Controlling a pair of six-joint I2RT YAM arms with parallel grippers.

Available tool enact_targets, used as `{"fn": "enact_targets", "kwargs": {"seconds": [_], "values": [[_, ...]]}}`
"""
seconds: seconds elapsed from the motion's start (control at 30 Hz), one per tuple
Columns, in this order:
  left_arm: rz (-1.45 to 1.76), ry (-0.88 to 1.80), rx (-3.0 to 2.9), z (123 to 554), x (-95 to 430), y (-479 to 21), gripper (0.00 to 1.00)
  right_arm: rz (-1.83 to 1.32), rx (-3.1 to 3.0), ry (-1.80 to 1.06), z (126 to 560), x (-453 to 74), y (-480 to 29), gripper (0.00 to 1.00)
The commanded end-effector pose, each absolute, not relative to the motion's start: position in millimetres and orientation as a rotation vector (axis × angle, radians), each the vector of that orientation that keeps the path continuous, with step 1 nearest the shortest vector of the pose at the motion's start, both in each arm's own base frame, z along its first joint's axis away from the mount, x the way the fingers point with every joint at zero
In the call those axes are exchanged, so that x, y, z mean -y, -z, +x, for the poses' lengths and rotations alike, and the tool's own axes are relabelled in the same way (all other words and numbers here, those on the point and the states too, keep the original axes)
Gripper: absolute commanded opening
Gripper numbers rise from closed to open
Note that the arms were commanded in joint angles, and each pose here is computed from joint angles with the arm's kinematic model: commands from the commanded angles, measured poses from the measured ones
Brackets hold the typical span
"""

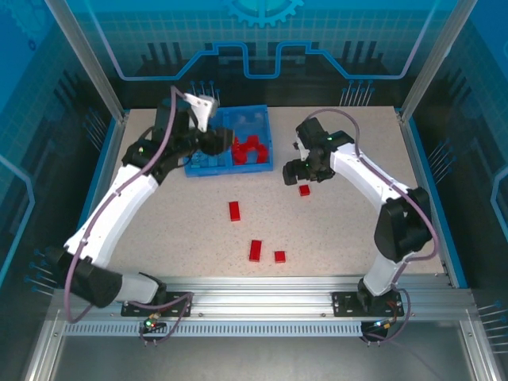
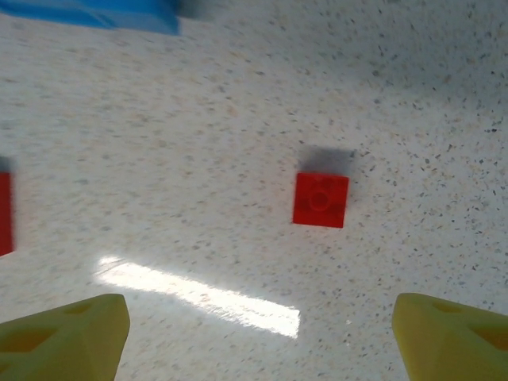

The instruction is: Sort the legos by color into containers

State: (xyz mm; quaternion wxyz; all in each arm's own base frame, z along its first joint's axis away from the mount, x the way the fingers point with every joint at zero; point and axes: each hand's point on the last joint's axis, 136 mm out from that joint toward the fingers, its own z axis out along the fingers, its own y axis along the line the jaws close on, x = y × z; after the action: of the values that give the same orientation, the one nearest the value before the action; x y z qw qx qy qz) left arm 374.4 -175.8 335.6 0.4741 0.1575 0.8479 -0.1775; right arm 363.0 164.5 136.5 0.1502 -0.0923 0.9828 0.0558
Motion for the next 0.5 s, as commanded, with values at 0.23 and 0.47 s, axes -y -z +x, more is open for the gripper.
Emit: {"fn": "enact_targets", "kwargs": {"seconds": [0.23,0.47], "values": [[0.989,0.477,-1.947,292.3,236.0,-279.7,0.92,-0.172,-2.957,-0.069,390.3,-144.9,-64.1,0.81],[0.971,0.499,-1.975,289.8,239.5,-269.1,0.99,-0.166,-3.033,-0.020,388.6,-141.7,-29.5,0.65]]}}
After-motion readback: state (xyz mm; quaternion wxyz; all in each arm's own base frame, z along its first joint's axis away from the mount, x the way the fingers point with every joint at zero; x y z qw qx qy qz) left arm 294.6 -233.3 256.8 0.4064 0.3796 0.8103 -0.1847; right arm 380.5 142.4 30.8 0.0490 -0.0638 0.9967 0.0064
